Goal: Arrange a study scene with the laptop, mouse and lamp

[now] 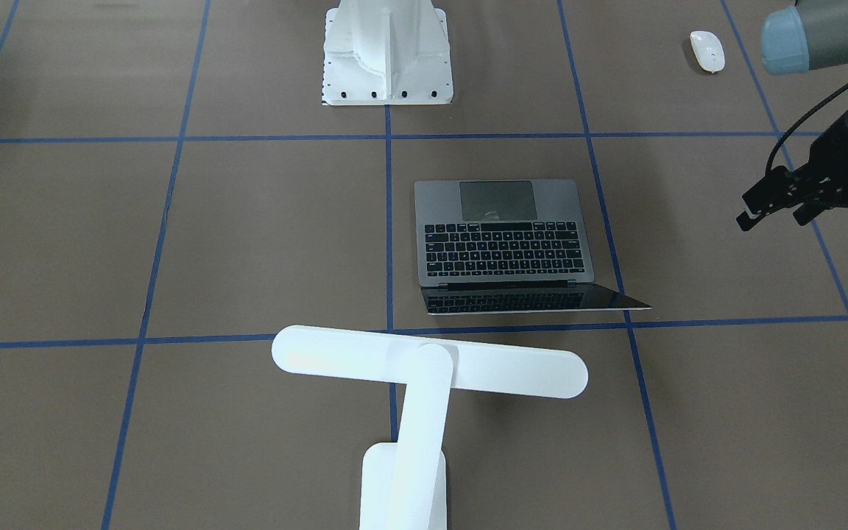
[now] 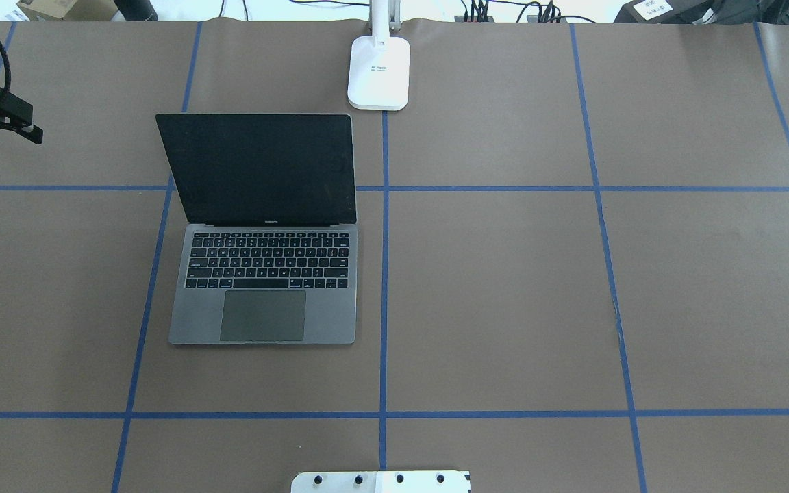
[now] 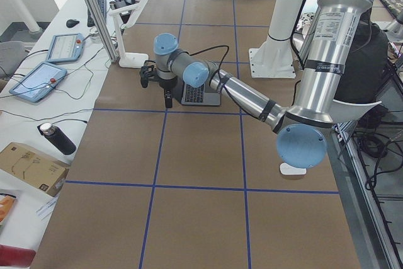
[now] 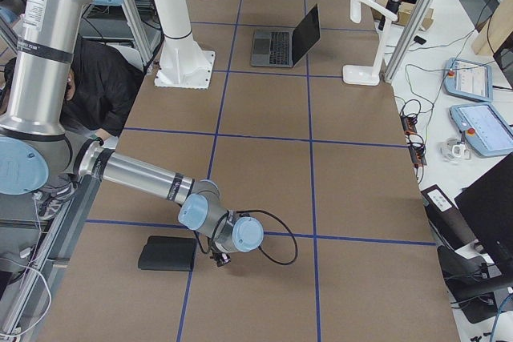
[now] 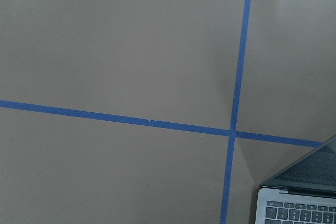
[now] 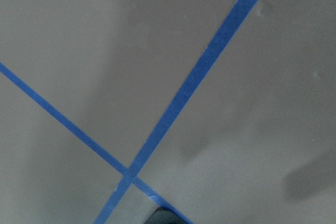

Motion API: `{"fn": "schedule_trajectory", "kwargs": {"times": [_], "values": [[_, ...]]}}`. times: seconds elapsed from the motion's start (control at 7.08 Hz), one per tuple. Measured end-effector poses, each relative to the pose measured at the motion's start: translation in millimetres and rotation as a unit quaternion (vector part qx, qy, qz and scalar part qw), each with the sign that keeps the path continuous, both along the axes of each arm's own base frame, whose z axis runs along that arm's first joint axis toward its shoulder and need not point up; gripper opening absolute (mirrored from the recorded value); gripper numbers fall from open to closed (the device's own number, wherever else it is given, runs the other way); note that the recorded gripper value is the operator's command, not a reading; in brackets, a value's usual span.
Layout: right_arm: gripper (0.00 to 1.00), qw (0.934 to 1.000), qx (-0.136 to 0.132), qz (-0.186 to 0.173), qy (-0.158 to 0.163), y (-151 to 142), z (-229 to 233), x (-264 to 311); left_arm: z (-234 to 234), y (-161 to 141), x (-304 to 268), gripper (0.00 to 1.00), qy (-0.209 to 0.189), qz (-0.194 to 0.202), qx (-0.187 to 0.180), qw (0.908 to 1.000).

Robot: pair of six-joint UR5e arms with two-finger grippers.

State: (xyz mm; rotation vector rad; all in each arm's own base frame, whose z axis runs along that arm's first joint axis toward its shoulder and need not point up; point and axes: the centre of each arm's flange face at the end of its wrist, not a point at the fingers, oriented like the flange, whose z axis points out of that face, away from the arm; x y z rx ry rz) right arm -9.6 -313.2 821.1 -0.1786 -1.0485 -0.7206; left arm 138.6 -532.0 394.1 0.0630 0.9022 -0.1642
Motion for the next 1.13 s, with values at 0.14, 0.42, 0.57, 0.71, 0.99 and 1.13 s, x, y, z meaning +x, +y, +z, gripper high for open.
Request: {"fn": "schedule_trajectory", "kwargs": {"times": [0.14, 0.42, 0.57, 0.71, 0.99, 1.13], "values": [[0.99, 1.0000, -0.005, -0.006, -0.002, 9.2, 7.6, 0.9, -3.5, 1.4, -0.9, 1.00, 0.000, -0.001, 0.004, 1.0000], [0.98, 0.9998, -0.015, -0.012, -0.003, 28.3, 18.3, 3.5, -6.0, 2.4, -1.5, 1.00, 0.000, -0.002, 0.007, 1.0000], [0.98, 0.9997, -0.020, -0.013, -0.004, 35.6, 21.6, 4.1, -6.9, 2.8, -1.7, 1.00, 0.000, -0.003, 0.008, 1.0000], [0.98, 0.9996, -0.023, -0.015, -0.005, 39.5, 23.6, 3.3, -8.9, 3.4, -2.3, 1.00, -0.001, -0.004, 0.011, 0.9999], [0.98, 0.9994, -0.025, -0.021, -0.005, 41.3, 24.4, -0.4, -11.6, 3.9, -3.4, 1.00, -0.006, -0.008, 0.016, 0.9998], [0.99, 0.9994, -0.025, -0.024, -0.005, 41.2, 24.4, -2.2, -13.8, 4.4, -3.8, 1.00, -0.006, -0.009, 0.019, 0.9998]]}}
